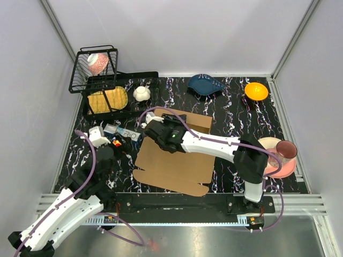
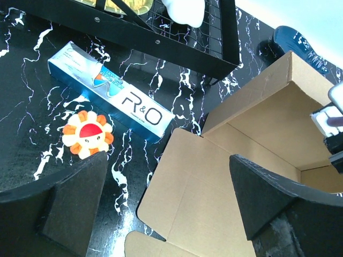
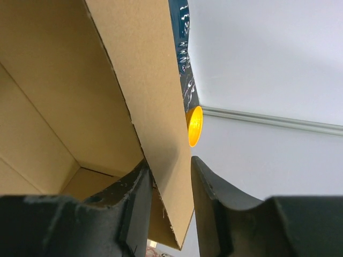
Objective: Fold the paper box
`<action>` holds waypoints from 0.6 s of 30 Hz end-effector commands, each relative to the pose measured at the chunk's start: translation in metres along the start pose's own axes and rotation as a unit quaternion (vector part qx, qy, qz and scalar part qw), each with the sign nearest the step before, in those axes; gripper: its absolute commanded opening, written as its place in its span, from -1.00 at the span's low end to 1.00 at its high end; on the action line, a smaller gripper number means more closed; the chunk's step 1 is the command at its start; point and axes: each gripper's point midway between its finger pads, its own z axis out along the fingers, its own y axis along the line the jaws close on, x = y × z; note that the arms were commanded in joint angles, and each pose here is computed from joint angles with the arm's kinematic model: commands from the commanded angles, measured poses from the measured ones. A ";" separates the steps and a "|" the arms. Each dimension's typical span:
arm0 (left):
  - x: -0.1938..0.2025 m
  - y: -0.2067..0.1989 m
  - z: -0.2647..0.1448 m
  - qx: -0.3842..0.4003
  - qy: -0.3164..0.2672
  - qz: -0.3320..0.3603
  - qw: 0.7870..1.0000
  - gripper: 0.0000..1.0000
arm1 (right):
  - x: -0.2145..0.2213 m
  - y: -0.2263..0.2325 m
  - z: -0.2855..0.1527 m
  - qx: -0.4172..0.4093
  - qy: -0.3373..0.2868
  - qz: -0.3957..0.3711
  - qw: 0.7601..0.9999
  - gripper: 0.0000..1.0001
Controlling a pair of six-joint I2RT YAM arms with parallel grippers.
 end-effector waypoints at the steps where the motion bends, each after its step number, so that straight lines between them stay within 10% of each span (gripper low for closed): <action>1: -0.013 -0.005 -0.002 0.001 -0.012 0.002 1.000 0.98 | 0.002 -0.009 0.009 0.021 0.012 0.008 1.000 -0.26; 12: -0.029 -0.008 -0.007 0.005 -0.032 -0.009 0.999 0.98 | 0.009 -0.015 0.013 0.035 0.028 -0.003 0.999 -0.81; 18: -0.112 -0.026 -0.032 0.020 -0.133 -0.030 0.990 0.98 | 0.020 -0.093 -0.022 0.086 0.021 0.030 0.996 -0.99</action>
